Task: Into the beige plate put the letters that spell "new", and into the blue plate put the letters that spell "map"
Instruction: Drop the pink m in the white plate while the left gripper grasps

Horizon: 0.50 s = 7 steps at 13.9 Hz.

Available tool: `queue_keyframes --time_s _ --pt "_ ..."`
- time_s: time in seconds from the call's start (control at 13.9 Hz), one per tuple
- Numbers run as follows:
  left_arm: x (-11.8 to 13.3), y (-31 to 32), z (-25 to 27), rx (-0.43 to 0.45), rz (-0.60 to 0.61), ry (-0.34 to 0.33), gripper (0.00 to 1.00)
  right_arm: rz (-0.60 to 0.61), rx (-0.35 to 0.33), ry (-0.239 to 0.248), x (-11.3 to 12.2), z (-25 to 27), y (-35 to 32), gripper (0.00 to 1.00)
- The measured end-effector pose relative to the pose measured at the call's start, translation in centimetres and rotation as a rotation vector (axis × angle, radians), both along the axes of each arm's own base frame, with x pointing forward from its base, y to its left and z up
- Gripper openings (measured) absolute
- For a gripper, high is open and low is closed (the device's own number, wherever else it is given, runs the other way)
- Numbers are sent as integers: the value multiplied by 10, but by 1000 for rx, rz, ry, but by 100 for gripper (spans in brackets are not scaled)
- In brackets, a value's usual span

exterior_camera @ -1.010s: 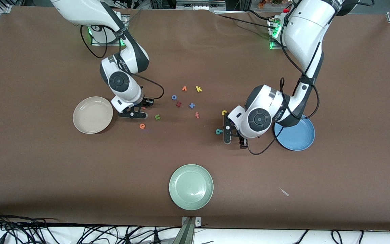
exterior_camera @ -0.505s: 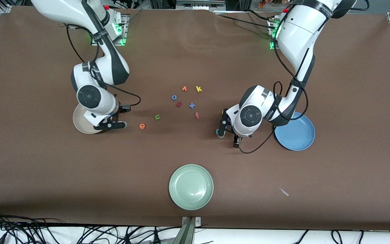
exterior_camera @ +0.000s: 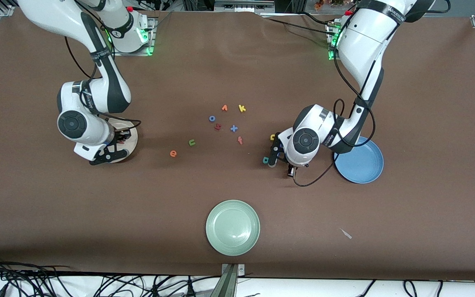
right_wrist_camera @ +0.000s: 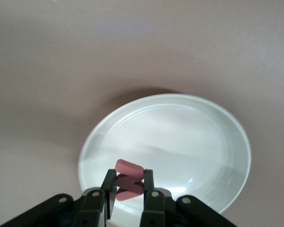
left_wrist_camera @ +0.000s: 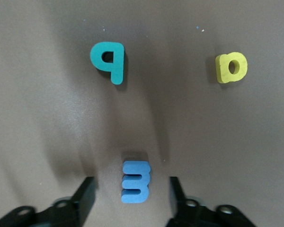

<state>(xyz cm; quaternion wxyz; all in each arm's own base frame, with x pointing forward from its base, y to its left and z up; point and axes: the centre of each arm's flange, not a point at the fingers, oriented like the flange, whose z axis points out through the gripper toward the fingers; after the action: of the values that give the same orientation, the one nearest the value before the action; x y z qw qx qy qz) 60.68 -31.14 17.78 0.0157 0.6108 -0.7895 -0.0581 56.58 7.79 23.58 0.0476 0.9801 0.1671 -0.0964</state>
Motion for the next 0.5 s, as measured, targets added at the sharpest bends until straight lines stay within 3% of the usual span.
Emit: queue_keyframes --time_s 0.14,0.22,0.36,0.5 --pt "-3 1 -6 -5 -1 -6 57 42 16 -66 -15 -20 -13 27" --pt "-2 1 -5 -10 -1 -16 52 51 21 -79 -22 -26 -16 33" --pt "-1 1 -4 -14 -1 -22 26 55 25 -87 -26 -24 -14 52" --pt "-1 1 -3 -14 -1 -22 26 54 31 -90 -24 -12 -9 75"
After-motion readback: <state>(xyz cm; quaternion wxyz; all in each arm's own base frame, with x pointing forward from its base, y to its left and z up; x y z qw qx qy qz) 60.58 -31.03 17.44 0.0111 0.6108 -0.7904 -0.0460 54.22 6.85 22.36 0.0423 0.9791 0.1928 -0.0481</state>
